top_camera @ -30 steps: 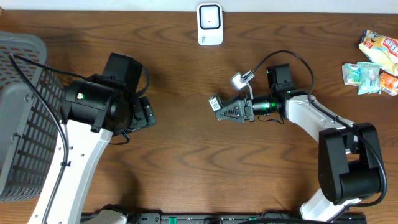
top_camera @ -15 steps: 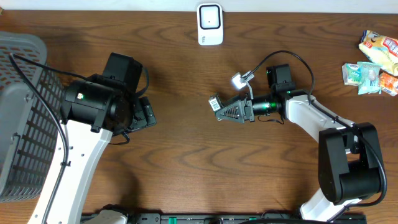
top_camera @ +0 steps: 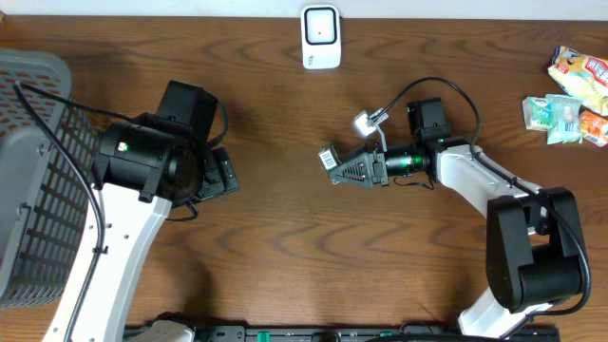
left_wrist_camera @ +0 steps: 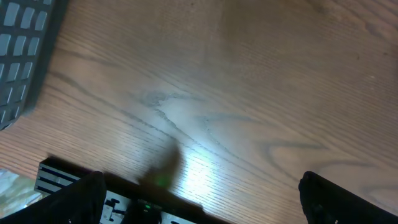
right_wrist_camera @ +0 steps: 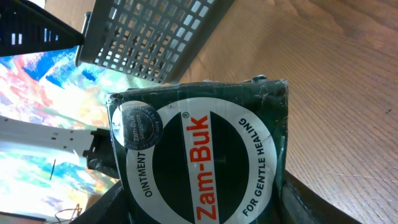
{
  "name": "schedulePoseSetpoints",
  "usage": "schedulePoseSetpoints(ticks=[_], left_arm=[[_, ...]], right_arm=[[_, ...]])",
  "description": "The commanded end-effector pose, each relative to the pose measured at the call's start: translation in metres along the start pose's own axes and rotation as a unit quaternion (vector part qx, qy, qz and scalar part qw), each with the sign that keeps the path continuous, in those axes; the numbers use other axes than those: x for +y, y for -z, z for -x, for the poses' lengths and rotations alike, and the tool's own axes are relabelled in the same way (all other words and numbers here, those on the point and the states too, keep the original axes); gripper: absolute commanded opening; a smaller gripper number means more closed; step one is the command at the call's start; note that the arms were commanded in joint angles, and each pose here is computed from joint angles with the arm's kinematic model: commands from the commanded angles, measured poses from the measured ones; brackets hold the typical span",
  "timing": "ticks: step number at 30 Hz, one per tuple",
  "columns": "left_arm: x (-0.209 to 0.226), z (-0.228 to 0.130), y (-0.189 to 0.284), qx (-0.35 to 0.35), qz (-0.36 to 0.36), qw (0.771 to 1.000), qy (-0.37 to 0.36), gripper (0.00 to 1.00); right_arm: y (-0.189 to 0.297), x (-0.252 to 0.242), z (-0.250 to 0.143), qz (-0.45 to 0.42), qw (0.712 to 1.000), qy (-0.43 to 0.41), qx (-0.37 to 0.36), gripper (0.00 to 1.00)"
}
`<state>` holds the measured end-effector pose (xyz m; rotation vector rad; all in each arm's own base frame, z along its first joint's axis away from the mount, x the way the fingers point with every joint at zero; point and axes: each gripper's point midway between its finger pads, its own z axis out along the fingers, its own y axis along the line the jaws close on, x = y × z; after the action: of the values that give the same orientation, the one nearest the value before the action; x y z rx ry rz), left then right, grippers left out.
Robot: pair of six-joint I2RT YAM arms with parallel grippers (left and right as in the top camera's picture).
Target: Scan the item barcode
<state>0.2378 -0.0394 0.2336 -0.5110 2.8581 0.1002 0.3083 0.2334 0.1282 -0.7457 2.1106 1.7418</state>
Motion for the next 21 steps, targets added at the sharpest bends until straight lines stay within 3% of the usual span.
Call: schedulePoseSetpoints(ticks=[1, 11, 21], left_arm=[[0.002, 0.001, 0.002, -0.004, 0.0, 1.0, 0.007, 0.97], [0.002, 0.001, 0.002, -0.004, 0.0, 1.0, 0.007, 0.98], [0.002, 0.001, 0.002, -0.003, 0.0, 1.0, 0.007, 0.98]], right_arm=[[0.0, 0.005, 0.001, 0.009, 1.0, 0.016, -0.001, 0.49], [-0.004, -0.003, -0.002, -0.017, 1.0, 0.017, 0.008, 0.47], [-0.005, -0.056, -0.028, -0.192, 0.978, -0.054, 0.059, 0.45]])
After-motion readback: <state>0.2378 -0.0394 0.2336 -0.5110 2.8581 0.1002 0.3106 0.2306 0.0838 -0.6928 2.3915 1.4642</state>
